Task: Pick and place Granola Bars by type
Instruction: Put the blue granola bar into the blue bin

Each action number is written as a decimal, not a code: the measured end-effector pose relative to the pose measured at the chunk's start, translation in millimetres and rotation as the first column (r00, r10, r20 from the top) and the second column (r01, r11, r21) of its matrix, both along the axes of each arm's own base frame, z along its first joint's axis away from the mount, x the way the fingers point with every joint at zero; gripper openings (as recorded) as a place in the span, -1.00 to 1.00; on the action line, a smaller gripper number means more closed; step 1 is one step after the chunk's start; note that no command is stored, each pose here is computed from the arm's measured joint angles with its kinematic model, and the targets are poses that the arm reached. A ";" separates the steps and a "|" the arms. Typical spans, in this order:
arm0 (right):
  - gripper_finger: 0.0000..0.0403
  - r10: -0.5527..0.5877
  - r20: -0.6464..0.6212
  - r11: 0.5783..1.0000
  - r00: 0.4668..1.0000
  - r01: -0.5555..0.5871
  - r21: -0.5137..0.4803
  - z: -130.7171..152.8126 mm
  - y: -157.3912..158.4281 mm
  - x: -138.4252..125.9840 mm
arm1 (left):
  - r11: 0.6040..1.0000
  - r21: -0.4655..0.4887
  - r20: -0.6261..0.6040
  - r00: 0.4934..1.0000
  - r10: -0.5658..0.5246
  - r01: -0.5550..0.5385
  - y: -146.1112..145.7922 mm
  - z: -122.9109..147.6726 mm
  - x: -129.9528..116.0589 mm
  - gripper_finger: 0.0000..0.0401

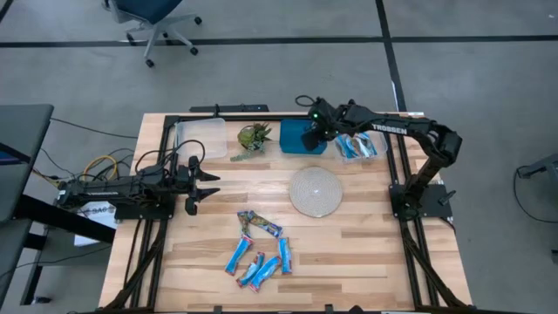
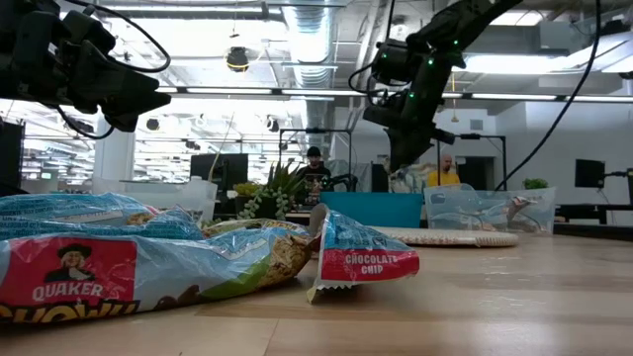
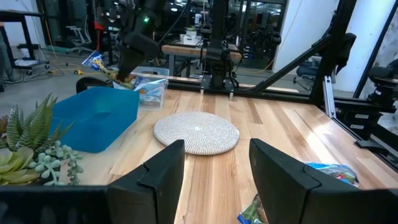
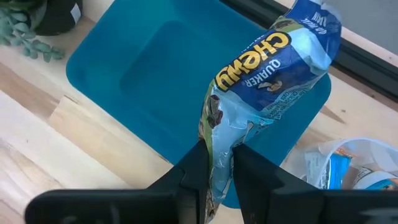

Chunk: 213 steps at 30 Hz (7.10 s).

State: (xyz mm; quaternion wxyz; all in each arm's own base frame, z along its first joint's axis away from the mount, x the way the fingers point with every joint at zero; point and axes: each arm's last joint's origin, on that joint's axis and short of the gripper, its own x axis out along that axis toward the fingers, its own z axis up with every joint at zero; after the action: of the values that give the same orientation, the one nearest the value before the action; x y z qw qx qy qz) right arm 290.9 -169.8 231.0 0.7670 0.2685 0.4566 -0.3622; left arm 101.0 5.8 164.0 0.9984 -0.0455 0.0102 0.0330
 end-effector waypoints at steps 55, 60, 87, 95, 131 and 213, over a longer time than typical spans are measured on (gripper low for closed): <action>-0.06 0.615 0.042 0.783 0.788 -0.616 0.088 54.6 178.0 60.1 | 1.000 0.000 0.000 1.000 0.000 0.000 0.0 0.0 0.0 -0.13; -0.06 0.672 -0.007 0.737 0.741 -0.667 0.107 54.6 195.8 74.9 | 1.000 0.000 -0.001 1.000 -0.001 0.001 0.0 -0.1 0.1 -0.13; -0.06 0.781 -0.068 0.623 0.621 -0.766 0.160 -11.4 241.3 167.1 | 1.000 0.000 -0.003 1.000 0.002 -0.002 0.1 -0.2 0.2 -0.13; -0.06 0.786 -0.088 0.617 0.612 -0.764 0.188 -48.3 247.2 184.1 | 1.000 0.000 -0.003 1.000 0.001 -0.001 0.0 -0.2 0.2 -0.13; -0.92 0.791 -0.091 0.610 0.605 -0.764 0.210 -88.3 252.6 198.9 | 1.000 0.000 -0.002 1.000 0.000 0.000 0.0 -0.2 0.1 -0.13; -0.97 0.195 -0.107 0.980 0.975 -0.190 0.057 94.7 -42.8 71.2 | 1.000 0.000 -0.002 1.000 0.000 0.000 0.0 -0.2 0.1 -0.13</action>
State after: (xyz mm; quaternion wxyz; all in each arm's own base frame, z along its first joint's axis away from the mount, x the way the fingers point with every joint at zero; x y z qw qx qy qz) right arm 362.1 -212.7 325.7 0.7653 0.2198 0.5310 -0.2899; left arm 101.2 5.8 163.8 0.9984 -0.0455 0.0114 0.0330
